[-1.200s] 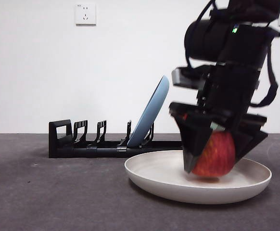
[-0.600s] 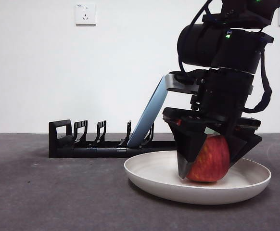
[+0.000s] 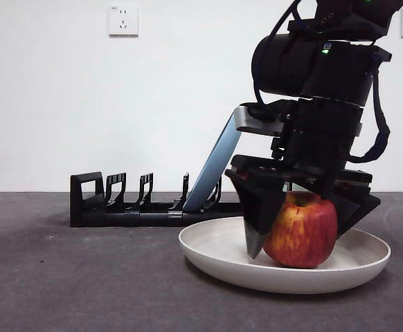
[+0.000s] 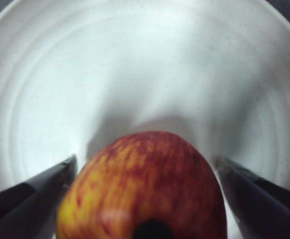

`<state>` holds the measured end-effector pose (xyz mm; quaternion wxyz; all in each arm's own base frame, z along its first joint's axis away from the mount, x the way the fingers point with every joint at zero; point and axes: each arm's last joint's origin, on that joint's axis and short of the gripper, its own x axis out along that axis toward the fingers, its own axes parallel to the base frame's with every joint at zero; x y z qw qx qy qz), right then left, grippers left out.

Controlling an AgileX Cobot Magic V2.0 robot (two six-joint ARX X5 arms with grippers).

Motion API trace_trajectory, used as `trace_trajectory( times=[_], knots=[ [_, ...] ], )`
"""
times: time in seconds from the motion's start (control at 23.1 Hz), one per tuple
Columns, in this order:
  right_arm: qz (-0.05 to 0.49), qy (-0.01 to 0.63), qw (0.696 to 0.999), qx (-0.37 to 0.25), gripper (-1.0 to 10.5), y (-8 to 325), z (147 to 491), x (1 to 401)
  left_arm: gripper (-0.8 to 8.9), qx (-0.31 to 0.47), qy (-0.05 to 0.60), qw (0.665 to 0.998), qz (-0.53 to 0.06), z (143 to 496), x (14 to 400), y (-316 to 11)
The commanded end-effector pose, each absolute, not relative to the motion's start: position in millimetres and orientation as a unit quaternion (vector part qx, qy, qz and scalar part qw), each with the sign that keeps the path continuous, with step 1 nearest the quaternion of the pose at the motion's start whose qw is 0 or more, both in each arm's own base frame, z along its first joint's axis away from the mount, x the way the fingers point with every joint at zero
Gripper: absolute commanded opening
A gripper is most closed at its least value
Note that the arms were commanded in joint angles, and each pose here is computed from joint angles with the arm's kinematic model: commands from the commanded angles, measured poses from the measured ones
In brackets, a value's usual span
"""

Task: Take the yellow plate from the plate rack,put the plate on the table,take the apple from the table,put the apple in the plate

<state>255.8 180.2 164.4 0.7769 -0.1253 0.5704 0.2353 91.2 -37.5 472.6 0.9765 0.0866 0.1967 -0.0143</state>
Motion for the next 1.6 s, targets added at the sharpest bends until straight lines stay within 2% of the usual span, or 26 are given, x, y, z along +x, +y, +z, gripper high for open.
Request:
trace_trajectory(
  times=[0.04,0.22,0.35,0.74,0.82,0.91,0.99,1.08,1.12,1.43,1.6],
  knots=[
    [0.233,0.575,0.775,-0.123,5.0,181,163,255,2.78,0.098,0.197,0.975,-0.018,472,94,-40],
    [0.237,0.559,0.786,-0.118,5.0,180,175,254,2.78,0.101,0.203,0.974,-0.025,471,99,-43],
    [0.243,0.537,0.800,-0.111,5.0,178,191,252,2.78,0.101,0.206,0.972,-0.055,470,104,-47],
    [0.269,0.436,0.855,-0.082,5.0,161,257,229,2.78,0.112,0.200,0.951,-0.206,470,127,-70],
    [0.273,0.410,0.867,-0.073,4.3,155,272,221,2.78,0.120,0.200,0.943,-0.237,468,133,-76],
    [0.276,0.386,0.878,-0.065,2.8,149,286,214,2.51,0.125,0.204,0.936,-0.259,466,140,-81],
    [0.281,0.361,0.887,-0.062,1.2,142,299,206,1.41,0.126,0.214,0.929,-0.276,463,147,-87],
    [0.283,0.336,0.896,-0.057,0.1,135,311,198,0.07,0.130,0.227,0.921,-0.288,458,154,-92],
    [0.284,0.325,0.901,-0.054,-0.1,132,316,194,-0.19,0.132,0.232,0.919,-0.290,457,157,-93],
    [0.274,0.251,0.928,-0.030,-0.1,103,348,166,-0.09,0.137,0.252,0.909,-0.304,444,174,-104],
    [0.247,0.240,0.938,-0.029,-0.1,91,348,154,-0.09,0.107,0.237,0.917,-0.303,416,168,-101]
  ],
)
